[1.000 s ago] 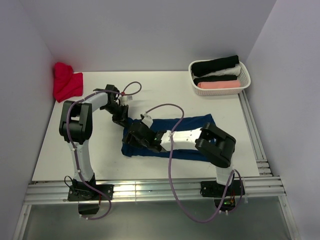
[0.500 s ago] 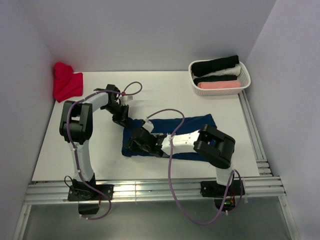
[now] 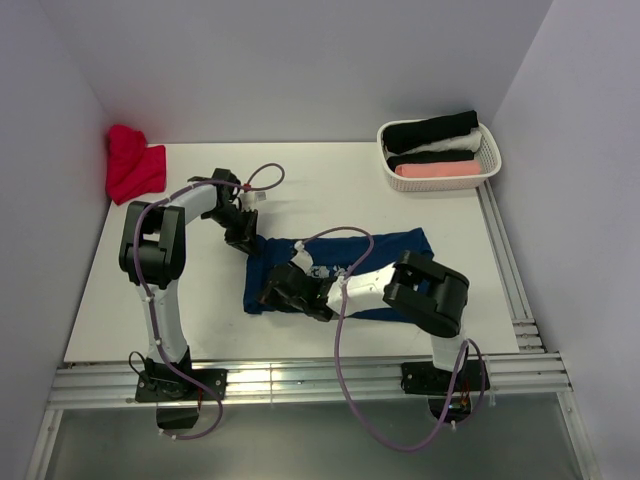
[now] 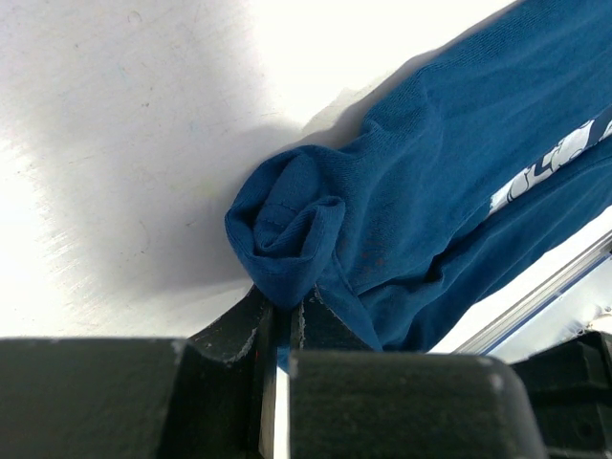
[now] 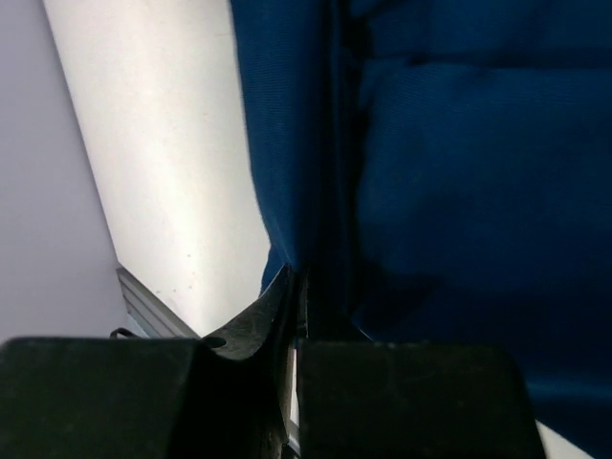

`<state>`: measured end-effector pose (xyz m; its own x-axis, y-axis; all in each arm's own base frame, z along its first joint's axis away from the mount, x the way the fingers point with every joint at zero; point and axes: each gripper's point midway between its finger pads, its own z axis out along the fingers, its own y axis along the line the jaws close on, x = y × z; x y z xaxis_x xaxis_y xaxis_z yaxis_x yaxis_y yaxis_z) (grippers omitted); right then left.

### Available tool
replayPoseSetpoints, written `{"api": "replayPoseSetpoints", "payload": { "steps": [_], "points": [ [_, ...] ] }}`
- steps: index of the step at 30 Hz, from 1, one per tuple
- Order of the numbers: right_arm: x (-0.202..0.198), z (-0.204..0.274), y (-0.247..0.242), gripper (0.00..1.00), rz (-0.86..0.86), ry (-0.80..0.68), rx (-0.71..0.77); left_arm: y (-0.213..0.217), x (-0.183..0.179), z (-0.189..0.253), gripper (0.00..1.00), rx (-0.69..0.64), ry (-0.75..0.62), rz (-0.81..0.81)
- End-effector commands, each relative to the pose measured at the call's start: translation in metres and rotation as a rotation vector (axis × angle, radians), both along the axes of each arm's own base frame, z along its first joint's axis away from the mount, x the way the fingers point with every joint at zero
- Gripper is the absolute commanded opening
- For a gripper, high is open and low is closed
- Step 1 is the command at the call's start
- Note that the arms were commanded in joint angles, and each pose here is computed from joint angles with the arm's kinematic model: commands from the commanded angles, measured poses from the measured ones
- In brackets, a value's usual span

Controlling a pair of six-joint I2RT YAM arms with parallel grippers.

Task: Roll the t-shirts
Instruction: Roll the tshirt

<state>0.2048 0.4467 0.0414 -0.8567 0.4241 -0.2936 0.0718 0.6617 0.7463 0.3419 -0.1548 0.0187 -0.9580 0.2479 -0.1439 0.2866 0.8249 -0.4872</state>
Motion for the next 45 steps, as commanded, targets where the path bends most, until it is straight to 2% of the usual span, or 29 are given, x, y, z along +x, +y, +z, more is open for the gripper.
{"api": "replayPoseSetpoints", "payload": {
  "steps": [1,6,9,16,19,28,33,39,45],
  "points": [
    [0.0,-0.002,0.002,0.0,-0.03,0.006,0.027,0.017,0.015,-0.02,0.03,0.113,-0.067,-0.027],
    [-0.001,-0.023,-0.007,0.0,-0.042,0.036,-0.066,0.016,0.017,-0.017,0.05,0.105,-0.072,-0.034],
    [-0.003,-0.036,-0.012,0.0,-0.047,0.057,-0.134,0.014,0.019,-0.012,0.12,0.094,-0.084,-0.039],
    [-0.009,-0.058,-0.018,0.0,-0.037,0.108,-0.232,0.01,0.026,0.007,0.47,0.033,-0.119,-0.049],
    [-0.011,-0.061,-0.018,0.0,-0.039,0.12,-0.239,0.012,0.031,0.017,0.55,0.002,-0.13,-0.05],
    [-0.012,-0.064,-0.024,0.0,-0.058,0.135,-0.246,0.033,0.023,0.034,0.58,-0.089,-0.105,-0.055],
    [-0.011,-0.064,-0.027,0.0,-0.064,0.141,-0.243,0.027,0.002,0.038,0.62,-0.22,-0.062,-0.115],
    [-0.011,-0.065,-0.032,0.0,-0.074,0.15,-0.208,0.019,-0.015,0.021,0.61,-0.296,0.029,-0.113],
    [-0.009,-0.063,-0.035,0.0,-0.079,0.149,-0.198,0.013,-0.026,0.0,0.59,-0.315,0.095,-0.104]
  ]
}}
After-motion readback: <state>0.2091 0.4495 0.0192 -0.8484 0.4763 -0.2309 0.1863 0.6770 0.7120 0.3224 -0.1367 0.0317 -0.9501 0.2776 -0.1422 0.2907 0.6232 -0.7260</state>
